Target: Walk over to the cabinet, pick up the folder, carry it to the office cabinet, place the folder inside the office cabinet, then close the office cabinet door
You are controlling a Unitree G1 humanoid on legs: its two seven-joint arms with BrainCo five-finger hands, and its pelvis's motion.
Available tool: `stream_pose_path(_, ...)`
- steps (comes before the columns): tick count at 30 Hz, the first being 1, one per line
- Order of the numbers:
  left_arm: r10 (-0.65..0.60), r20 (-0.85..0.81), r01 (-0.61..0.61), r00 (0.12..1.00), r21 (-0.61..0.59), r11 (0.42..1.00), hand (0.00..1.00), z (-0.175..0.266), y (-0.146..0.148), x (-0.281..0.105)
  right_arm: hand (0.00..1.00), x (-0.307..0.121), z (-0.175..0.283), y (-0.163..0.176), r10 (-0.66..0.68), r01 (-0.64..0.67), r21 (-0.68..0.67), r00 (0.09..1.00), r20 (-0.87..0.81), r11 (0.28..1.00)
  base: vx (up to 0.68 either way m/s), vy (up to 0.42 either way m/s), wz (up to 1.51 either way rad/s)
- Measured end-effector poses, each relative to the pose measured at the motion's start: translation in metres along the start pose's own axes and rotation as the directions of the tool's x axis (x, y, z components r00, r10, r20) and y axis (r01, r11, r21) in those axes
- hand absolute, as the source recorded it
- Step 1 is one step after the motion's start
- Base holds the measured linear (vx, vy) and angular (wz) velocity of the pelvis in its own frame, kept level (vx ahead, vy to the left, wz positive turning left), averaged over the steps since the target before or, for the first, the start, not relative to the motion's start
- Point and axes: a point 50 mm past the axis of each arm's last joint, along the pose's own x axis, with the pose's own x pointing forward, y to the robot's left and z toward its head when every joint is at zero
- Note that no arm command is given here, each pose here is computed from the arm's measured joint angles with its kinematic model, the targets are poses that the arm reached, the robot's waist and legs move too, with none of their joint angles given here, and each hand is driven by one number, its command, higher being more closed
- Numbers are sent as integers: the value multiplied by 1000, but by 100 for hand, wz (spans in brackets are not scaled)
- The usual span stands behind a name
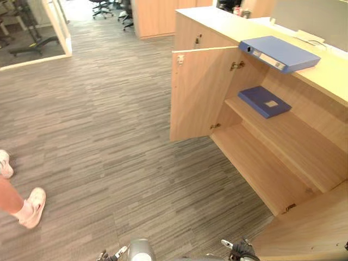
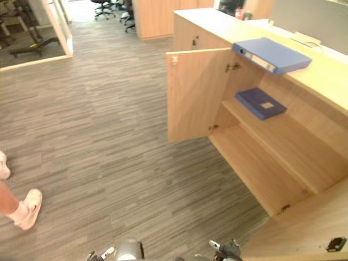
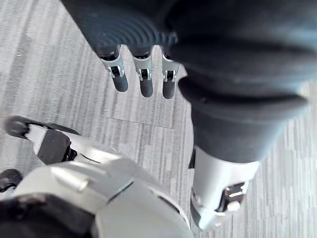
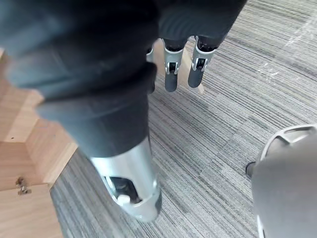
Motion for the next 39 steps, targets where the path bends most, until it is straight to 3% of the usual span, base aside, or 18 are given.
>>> stream_pose_path(13, 50, -36, -52, 998, -30, 998, 0, -2, 9, 3, 0, -9, 3, 29, 93, -94, 31, 995, 39, 995, 273, 268, -95)
stream_pose_path(32, 43, -29, -41, 999, 74, 996, 0, 2, 15, 6, 0, -8, -16, 7, 17, -15, 75, 999, -33, 997, 20, -11, -20)
stream_pose_path(39, 25, -22, -25, 999, 17, 1000, 0, 3, 13, 3, 0, -8, -17, 8, 27, -25, 61, 999, -31, 998, 186, 92, -27)
